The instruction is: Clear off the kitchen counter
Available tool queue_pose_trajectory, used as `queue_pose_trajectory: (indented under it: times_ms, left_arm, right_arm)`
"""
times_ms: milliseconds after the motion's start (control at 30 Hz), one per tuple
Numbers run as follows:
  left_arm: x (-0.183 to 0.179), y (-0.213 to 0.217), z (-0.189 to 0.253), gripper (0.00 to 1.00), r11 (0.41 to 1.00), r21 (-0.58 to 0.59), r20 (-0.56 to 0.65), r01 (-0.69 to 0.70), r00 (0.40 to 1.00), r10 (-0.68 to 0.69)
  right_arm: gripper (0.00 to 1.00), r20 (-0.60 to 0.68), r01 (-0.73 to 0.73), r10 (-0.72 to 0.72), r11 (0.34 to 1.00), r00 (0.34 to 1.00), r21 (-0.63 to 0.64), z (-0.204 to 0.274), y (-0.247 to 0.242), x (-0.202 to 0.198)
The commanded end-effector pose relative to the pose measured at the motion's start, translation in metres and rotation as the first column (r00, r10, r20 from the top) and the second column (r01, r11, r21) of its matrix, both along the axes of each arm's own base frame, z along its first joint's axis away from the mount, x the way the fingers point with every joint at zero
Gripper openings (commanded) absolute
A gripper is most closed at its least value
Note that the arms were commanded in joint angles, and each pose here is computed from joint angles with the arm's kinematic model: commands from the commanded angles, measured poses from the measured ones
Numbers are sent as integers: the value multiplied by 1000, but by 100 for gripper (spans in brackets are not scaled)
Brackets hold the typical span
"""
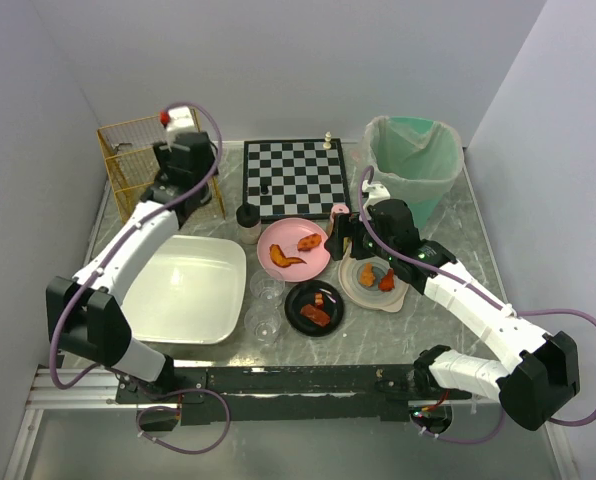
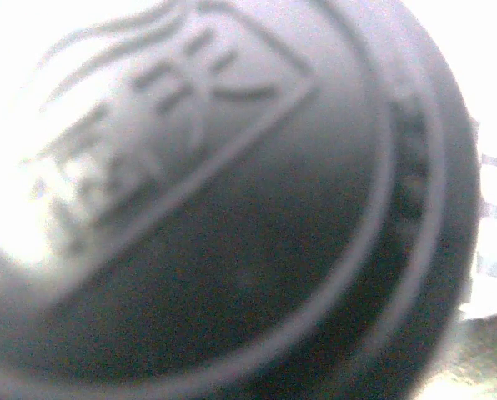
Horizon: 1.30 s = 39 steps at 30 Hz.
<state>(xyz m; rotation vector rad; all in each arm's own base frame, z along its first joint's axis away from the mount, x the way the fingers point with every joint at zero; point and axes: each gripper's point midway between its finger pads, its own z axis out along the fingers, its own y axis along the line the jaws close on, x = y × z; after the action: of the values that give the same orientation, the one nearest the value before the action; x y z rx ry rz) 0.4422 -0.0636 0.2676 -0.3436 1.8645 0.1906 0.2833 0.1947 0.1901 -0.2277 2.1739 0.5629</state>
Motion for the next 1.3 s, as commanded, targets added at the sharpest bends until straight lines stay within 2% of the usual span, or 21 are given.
queue_pose_trajectory:
  times_ms: [0,167,367,733,1267]
  left_arm:
    - [19,23,119,1,999,-36,282,5,959,5]
    - [41,37,167,1,1000,-17,373,19,928,-11]
    - [70,44,188,1,999,14,425,43,904,-45]
    - [124,62,188,1,998,29,470,59,880,-66]
    - [154,68,185,1,994,58,479,91,871,-108]
  right_arm:
    - [95,28,9,-10,1000,1000,24,8,-1,2]
    - [95,31,26,-27,999,999,21,8,-4,2]
    - [95,29,46,-46,999,998,7,4,-9,3]
    - [95,22,72,-72,997,997,-8,-2,-14,9]
    - [95,7,93,-93,996,996,-10,-9,-19,16]
